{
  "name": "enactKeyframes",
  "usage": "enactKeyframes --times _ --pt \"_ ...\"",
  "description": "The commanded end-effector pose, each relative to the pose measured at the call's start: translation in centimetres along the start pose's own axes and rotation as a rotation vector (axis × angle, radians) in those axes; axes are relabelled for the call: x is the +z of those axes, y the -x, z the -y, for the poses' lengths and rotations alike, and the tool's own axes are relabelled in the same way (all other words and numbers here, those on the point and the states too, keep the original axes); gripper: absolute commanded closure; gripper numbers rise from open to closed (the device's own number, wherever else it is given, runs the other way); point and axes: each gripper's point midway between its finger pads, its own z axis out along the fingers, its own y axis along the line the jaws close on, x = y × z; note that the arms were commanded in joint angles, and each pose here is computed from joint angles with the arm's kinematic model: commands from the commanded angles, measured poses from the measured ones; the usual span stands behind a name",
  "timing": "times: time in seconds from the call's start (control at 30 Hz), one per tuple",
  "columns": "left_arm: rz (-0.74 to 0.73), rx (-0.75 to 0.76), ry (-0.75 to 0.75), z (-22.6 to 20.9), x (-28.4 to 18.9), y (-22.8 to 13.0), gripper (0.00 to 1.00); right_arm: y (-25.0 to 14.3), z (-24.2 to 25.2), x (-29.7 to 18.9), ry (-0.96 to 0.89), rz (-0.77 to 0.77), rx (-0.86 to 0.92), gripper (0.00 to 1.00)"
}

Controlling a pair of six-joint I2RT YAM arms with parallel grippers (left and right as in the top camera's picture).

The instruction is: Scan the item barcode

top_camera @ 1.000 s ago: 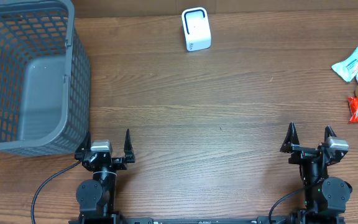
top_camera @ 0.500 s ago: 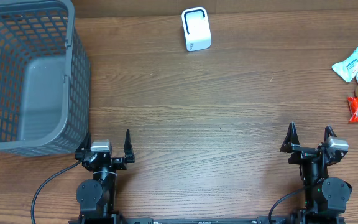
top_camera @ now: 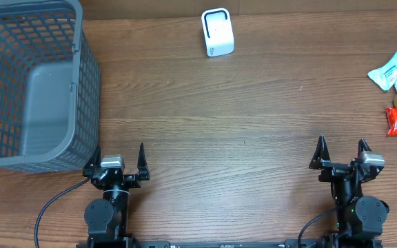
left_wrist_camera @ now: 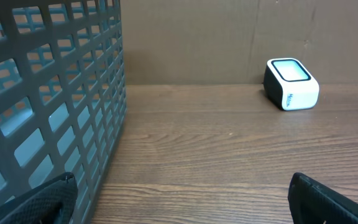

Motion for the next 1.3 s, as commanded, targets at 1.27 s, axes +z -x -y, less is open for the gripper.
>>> enactKeyframes --times 1.27 --pt "0.008 0.022 -0.003 0.07 -0.04 0.08 0.0 -0.24 -0.64 0.01 0.023 0.004 -0.198 0.0"
